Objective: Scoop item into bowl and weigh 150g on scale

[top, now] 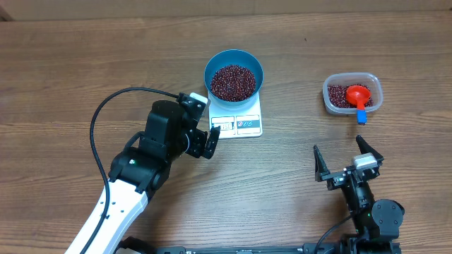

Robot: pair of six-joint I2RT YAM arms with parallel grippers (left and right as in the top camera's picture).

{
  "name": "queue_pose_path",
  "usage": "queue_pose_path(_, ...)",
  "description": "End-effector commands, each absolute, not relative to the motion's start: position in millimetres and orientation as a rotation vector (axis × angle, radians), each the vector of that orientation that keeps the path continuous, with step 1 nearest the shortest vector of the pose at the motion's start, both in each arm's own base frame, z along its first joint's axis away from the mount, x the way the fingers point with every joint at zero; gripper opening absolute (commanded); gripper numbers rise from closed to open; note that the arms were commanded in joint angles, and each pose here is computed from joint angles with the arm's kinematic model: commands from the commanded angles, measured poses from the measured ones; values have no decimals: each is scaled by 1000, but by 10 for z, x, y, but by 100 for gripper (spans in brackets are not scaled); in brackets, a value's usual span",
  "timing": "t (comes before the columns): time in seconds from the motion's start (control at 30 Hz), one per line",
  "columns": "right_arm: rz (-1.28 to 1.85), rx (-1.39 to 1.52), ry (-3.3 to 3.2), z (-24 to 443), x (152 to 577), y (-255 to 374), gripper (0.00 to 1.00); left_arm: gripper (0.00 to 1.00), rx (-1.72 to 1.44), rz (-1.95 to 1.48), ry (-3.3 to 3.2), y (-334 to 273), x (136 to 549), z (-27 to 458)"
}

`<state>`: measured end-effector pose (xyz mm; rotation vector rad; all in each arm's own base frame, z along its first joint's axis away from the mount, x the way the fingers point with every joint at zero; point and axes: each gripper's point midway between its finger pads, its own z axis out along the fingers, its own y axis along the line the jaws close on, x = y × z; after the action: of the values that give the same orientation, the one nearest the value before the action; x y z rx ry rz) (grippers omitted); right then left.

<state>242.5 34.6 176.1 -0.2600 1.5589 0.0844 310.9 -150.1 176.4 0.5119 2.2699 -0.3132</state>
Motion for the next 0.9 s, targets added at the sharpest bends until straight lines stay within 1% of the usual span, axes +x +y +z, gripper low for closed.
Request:
queue_pose_path(0.0,91,-257,1552,1752,2423,358,100,99,479,-263,2286,-1414,3133,1728)
queue_pose_path(0.17,91,-257,1552,1752,2423,358,100,99,464,-246,2291,-1347,3059,1772)
queue_pose_path(0.3,91,-257,1552,1752,2423,358,100,100,380,-238,2209,-1241,3092,2025)
queue_pose_path(0.57,91,-257,1552,1752,2423,358,100,100,177,-180,1941,-744,3151,2532)
queue_pose_path(0.77,91,-257,1552,1752,2423,358,100,100,69,-139,1679,-364,2931,2770)
queue_pose_path(0.87,91,-257,1552,1752,2423,358,100,100,38,-115,1607,-250,2808,2755)
